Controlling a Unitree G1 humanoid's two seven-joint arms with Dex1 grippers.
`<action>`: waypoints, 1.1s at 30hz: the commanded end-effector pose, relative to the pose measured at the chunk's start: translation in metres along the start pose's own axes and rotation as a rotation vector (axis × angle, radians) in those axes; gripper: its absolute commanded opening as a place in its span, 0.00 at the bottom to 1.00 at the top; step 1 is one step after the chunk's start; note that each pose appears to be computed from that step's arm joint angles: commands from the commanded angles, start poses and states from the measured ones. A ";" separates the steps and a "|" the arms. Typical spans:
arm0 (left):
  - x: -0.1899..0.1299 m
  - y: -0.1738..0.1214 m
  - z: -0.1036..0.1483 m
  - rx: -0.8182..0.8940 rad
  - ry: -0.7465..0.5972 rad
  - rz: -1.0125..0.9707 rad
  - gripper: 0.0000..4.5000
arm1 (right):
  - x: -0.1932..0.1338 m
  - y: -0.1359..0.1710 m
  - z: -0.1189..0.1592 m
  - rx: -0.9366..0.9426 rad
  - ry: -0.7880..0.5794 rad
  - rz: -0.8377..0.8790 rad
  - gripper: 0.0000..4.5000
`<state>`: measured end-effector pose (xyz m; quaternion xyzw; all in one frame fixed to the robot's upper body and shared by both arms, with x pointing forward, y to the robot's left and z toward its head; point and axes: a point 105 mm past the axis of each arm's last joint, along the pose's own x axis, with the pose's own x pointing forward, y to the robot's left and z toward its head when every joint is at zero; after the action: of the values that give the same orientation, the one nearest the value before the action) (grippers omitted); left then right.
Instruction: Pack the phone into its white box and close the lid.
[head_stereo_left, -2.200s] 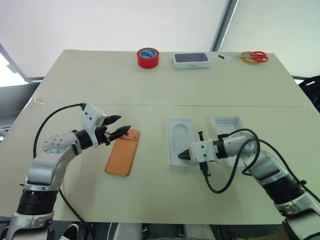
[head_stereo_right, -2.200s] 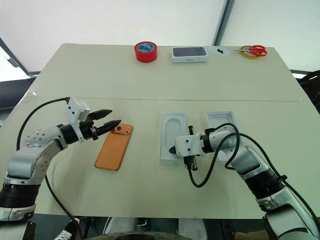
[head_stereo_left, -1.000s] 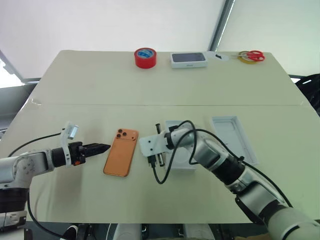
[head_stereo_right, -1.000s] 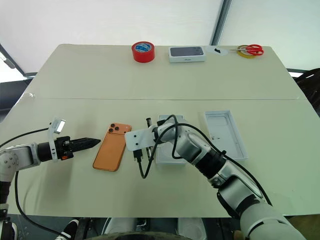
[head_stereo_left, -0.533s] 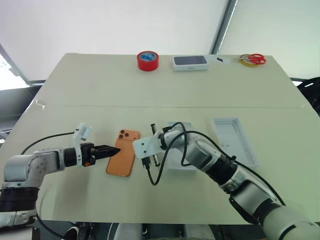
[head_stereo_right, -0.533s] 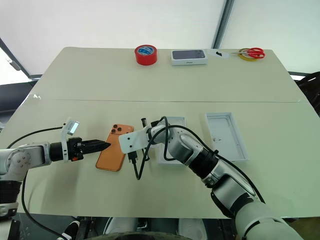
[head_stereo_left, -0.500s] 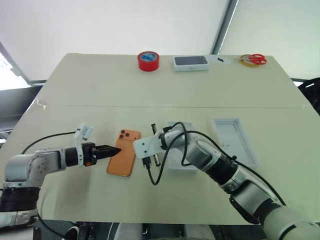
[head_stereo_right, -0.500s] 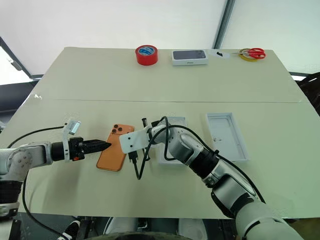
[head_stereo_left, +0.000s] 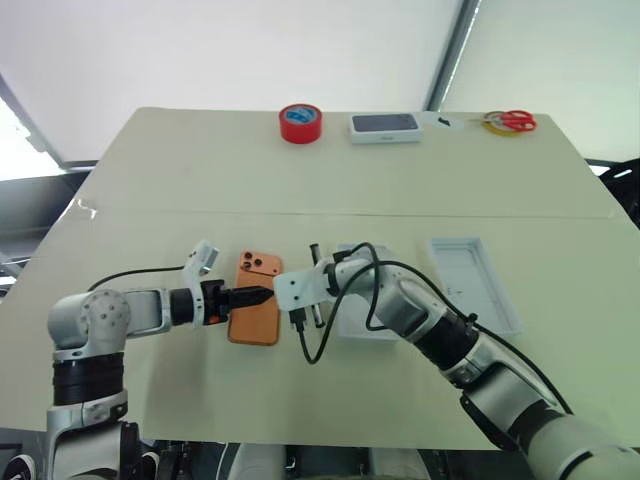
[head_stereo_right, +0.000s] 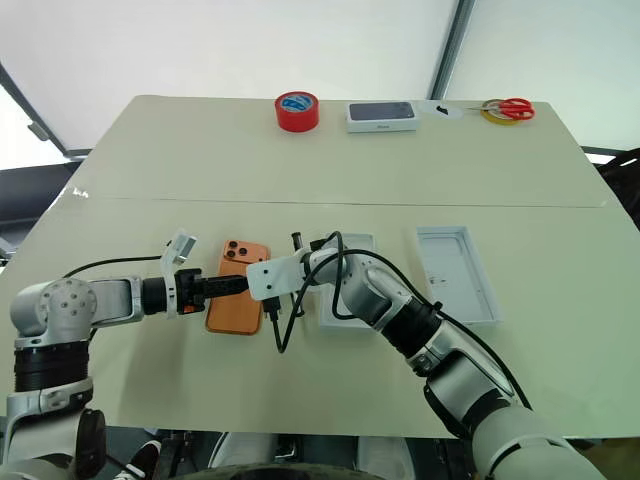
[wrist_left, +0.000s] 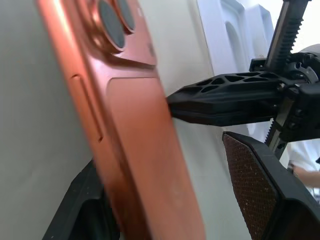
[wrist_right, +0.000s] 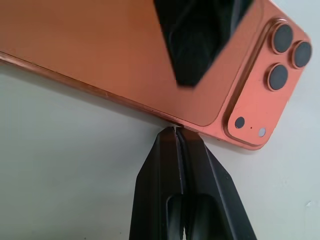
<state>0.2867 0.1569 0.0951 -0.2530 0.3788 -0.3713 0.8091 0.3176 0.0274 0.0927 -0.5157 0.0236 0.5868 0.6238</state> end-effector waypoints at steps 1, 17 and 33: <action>0.007 -0.011 -0.004 0.034 0.040 -0.021 0.67 | 0.004 0.004 -0.001 -0.005 0.001 0.023 0.01; -0.004 0.005 -0.005 -0.170 -0.092 -0.114 0.39 | 0.002 0.002 -0.001 -0.016 0.002 0.010 0.00; -0.012 -0.003 0.001 -0.151 -0.156 -0.194 0.01 | -0.029 -0.030 0.026 0.231 -0.263 -0.094 0.00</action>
<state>0.2807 0.1644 0.0862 -0.3809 0.3521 -0.3727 0.7694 0.3195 0.0273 0.1019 -0.4411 0.0278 0.5978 0.6688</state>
